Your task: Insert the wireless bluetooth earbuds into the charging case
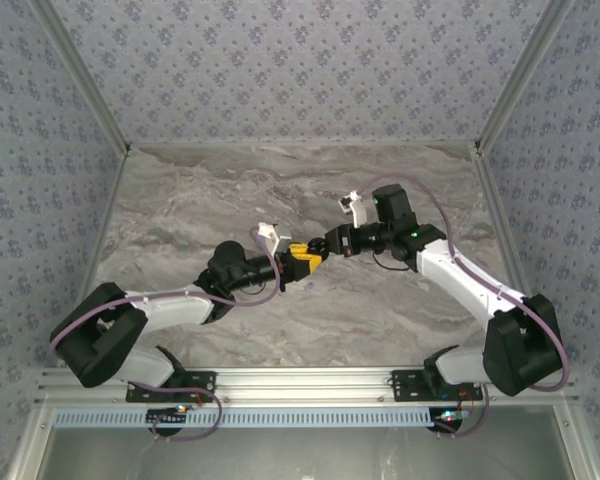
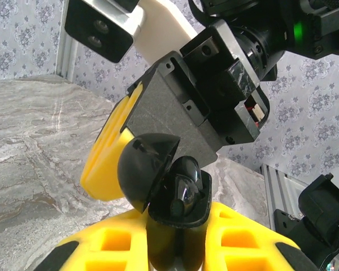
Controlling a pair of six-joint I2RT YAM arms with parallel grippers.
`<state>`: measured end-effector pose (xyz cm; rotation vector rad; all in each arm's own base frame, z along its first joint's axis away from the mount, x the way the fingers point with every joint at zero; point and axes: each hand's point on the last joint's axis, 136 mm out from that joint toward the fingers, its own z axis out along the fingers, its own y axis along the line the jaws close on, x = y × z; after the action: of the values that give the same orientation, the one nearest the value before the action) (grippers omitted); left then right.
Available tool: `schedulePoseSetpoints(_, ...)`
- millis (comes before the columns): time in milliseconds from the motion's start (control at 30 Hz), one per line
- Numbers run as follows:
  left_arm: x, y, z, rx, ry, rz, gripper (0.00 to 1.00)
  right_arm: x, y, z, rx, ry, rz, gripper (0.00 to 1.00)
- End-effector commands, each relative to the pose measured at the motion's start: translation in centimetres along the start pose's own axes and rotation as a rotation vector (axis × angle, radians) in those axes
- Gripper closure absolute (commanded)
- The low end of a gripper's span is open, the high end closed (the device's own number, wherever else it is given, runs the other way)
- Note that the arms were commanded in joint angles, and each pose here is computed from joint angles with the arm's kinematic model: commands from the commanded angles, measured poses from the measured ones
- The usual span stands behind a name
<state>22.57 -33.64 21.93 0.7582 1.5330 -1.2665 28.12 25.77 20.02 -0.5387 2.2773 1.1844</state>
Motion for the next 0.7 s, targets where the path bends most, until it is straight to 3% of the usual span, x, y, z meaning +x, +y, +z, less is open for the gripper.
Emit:
schedulePoseSetpoints(0,0.1,1.5,0.6,-0.061,0.011,-0.034,0.85,-0.7,1.8,-0.9,-0.038,-0.036,-0.057,0.84)
schedulePoseSetpoints(233,0.2,2.2,0.7,-0.095,0.017,-0.053,0.84,-0.8,1.0,-1.3,0.015,-0.052,-0.054,0.84)
schedulePoseSetpoints(500,1.2,6.6,1.0,-0.317,0.12,-0.139,0.84,-0.5,-4.7,-3.1,0.365,-0.068,0.009,0.81)
schedulePoseSetpoints(667,1.4,9.9,0.8,-0.473,0.204,-0.228,0.84,0.3,-6.5,-4.4,0.481,-0.079,0.037,0.8)
